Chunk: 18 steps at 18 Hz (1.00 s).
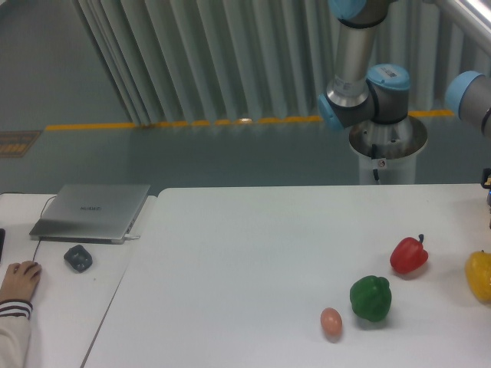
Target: Place the green peppers in a basket
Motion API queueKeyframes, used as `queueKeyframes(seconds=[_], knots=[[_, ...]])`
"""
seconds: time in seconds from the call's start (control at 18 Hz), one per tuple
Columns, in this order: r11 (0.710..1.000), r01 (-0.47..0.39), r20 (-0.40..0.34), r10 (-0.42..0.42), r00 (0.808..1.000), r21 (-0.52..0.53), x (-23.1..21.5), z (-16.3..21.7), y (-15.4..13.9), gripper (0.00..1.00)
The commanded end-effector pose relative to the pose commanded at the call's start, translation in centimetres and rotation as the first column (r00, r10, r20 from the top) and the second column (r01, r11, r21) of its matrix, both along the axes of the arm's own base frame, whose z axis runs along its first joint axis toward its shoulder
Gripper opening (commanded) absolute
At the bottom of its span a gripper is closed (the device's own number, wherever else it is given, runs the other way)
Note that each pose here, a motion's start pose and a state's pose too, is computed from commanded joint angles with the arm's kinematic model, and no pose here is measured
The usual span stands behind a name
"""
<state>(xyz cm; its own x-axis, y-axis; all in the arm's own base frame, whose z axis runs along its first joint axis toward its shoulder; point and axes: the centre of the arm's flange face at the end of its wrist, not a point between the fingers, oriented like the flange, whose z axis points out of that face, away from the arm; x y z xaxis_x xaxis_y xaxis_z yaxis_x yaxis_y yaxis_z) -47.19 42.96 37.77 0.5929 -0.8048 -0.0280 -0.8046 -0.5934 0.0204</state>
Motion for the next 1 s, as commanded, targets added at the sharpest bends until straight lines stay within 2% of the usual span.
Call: queueKeyframes(seconds=[0.5, 0.72, 0.89, 1.0], knots=[[1.0, 0.001, -0.007, -0.001, 1.0, -0.003, 0.2, 0.3, -0.1, 1.0], [1.0, -0.002, 0.01, 0.002, 1.0, -0.01, 0.6, -0.8, -0.4, 1.0], [1.0, -0.006, -0.007, 0.006, 1.0, 0.001, 0.7, -1.5, -0.6, 1.0], [0.998, -0.055, -0.015, 0.055, 0.998, 0.009, 1.1, -1.2, -0.6, 1.0]])
